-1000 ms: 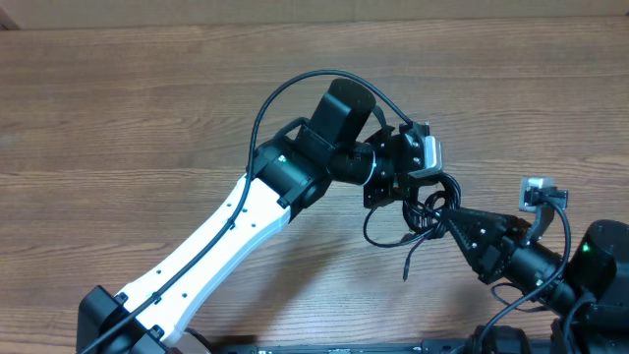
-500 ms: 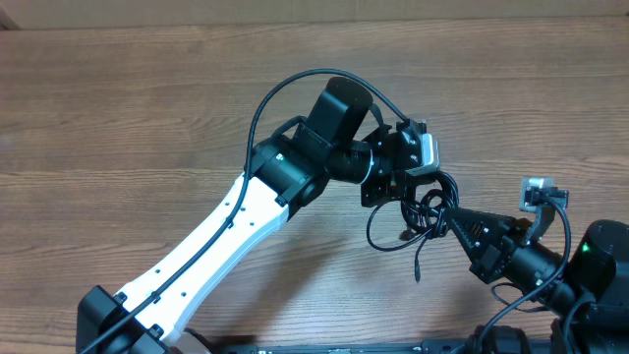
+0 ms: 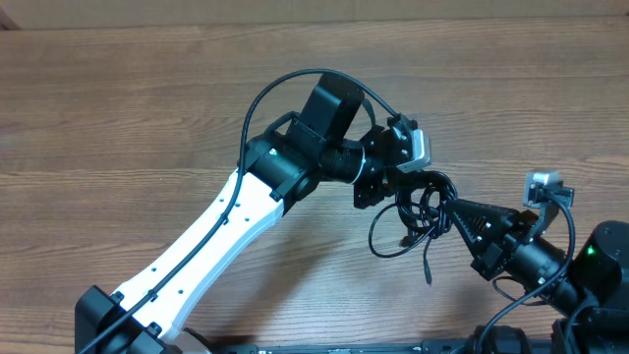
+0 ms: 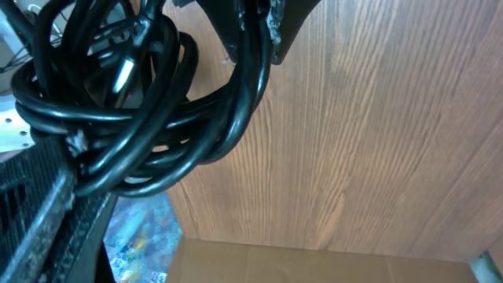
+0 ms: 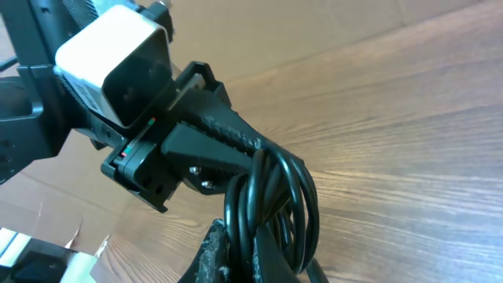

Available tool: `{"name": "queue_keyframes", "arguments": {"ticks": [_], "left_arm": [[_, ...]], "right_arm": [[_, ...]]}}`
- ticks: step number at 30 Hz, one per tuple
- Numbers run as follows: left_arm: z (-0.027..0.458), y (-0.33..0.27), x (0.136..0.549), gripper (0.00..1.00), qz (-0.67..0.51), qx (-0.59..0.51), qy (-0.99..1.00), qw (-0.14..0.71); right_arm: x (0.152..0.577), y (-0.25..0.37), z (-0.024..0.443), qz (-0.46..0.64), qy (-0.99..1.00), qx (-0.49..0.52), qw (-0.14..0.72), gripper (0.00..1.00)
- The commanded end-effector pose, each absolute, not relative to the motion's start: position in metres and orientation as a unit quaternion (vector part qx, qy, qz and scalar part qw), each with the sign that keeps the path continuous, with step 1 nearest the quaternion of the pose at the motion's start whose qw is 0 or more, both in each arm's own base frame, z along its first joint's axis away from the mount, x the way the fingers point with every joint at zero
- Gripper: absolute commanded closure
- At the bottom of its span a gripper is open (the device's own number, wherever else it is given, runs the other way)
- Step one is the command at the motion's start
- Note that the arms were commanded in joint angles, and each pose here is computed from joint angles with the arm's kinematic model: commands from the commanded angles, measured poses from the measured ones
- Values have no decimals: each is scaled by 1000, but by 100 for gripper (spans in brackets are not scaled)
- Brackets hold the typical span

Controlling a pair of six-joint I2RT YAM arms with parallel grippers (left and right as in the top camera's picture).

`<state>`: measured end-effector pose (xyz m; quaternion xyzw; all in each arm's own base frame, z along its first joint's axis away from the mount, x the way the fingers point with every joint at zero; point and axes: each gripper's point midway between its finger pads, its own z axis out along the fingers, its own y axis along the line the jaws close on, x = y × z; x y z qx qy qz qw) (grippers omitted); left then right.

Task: Untangle cables
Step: 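Move the right gripper in and grasp a hanging cable strand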

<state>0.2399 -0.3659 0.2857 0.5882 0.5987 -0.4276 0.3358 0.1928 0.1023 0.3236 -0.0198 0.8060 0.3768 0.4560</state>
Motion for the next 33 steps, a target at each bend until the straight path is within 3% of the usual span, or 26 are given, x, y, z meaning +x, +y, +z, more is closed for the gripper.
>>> {"name": "queue_keyframes", "arguments": {"ticks": [1, 18, 33], "left_arm": [[314, -373, 192, 96, -500, 615, 526, 309], [318, -387, 163, 96, -510, 647, 477, 308], [329, -381, 144, 96, -552, 654, 430, 289]], "right_arm": [[201, 94, 337, 348, 796, -24, 494, 96], [233, 92, 306, 352, 831, 3, 430, 96], [255, 64, 290, 270, 852, 40, 446, 96]]}}
